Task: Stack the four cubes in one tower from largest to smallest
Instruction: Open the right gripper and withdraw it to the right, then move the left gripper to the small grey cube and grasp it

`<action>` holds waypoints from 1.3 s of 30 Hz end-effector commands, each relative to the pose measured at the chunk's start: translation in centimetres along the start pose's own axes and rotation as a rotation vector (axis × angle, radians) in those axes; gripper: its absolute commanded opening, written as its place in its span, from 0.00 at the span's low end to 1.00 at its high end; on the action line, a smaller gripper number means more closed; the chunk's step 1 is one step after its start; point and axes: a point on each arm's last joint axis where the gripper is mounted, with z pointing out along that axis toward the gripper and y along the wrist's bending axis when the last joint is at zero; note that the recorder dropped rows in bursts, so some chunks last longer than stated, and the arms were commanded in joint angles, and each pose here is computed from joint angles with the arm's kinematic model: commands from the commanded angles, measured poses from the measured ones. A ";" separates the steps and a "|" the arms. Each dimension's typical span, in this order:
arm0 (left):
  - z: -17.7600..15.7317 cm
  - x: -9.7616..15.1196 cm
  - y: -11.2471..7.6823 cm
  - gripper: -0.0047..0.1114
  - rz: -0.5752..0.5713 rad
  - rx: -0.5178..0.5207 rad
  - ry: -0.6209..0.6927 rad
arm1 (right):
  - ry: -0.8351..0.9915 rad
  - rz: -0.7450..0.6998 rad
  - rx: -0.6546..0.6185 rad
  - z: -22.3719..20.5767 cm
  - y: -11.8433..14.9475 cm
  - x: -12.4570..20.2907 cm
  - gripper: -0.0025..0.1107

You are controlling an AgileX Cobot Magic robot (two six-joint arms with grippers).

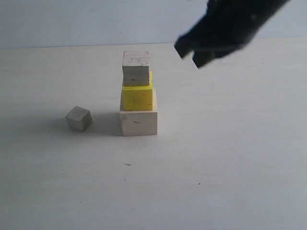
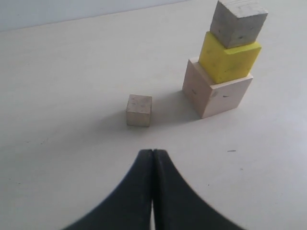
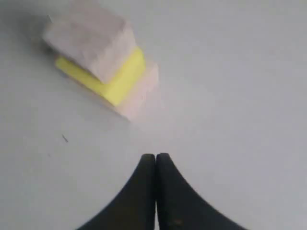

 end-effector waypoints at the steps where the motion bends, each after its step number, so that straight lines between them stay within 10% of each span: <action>1: 0.0 0.1 -0.2 0.04 -0.046 0.025 0.004 | -0.037 0.189 0.034 1.4 -0.2 7.2 0.02; 10: 3.9 -0.3 0.0 0.14 -0.129 0.039 0.138 | -0.030 0.240 0.028 1.1 0.1 12.9 0.02; 17: 10.3 -2.3 0.8 0.65 -0.160 0.021 0.364 | -0.058 0.250 0.003 0.6 0.3 12.8 0.02; 27: 18.5 -6.4 1.8 0.52 0.080 0.077 0.476 | -0.062 0.213 -0.130 0.5 1.5 12.7 0.02; 39: 25.6 -4.7 2.4 0.52 0.198 0.144 0.630 | -0.051 0.197 -0.133 0.5 1.6 12.8 0.02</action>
